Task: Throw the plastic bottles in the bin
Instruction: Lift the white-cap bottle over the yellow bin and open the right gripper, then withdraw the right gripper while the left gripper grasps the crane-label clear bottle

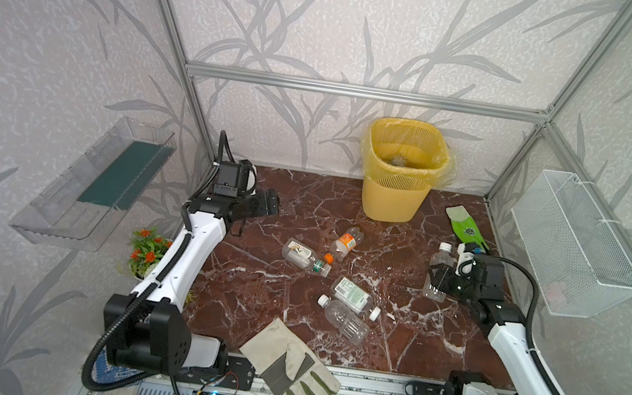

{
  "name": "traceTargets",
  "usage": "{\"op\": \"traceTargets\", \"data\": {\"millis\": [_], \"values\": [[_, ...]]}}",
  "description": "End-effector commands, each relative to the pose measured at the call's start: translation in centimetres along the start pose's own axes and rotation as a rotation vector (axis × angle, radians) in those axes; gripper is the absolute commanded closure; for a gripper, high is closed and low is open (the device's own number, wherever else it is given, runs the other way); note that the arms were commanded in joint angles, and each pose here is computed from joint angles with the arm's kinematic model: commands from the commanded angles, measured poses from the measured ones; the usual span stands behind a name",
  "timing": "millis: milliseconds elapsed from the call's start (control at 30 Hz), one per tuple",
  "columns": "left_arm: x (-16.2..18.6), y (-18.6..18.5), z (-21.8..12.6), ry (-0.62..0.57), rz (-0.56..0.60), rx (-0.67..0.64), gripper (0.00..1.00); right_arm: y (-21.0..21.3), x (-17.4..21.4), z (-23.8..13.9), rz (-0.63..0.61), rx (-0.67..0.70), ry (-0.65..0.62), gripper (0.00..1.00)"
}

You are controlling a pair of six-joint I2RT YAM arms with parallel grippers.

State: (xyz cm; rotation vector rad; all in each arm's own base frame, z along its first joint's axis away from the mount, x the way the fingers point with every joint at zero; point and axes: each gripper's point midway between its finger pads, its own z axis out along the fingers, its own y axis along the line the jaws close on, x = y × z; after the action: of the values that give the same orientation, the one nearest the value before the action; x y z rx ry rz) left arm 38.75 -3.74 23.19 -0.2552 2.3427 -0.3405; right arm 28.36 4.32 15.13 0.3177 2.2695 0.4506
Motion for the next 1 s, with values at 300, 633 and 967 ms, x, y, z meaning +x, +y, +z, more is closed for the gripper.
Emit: {"op": "traceTargets", "data": {"millis": [300, 633, 967], "values": [[0.0, -1.0, -0.6, -0.005, -0.082, 0.039, 0.03, 22.1, -30.5, -10.4, -0.096, -0.573, -0.393, 0.02], [10.1, -3.9, -1.3, 0.114, -0.176, 0.082, 0.01, 16.2, -29.9, -12.5, -0.101, -0.33, -0.489, 0.01], [15.4, -6.2, 1.2, 0.14, -0.494, 0.083, 0.01, 2.7, -11.2, -1.5, 0.029, 0.075, -0.003, 0.01]]}}
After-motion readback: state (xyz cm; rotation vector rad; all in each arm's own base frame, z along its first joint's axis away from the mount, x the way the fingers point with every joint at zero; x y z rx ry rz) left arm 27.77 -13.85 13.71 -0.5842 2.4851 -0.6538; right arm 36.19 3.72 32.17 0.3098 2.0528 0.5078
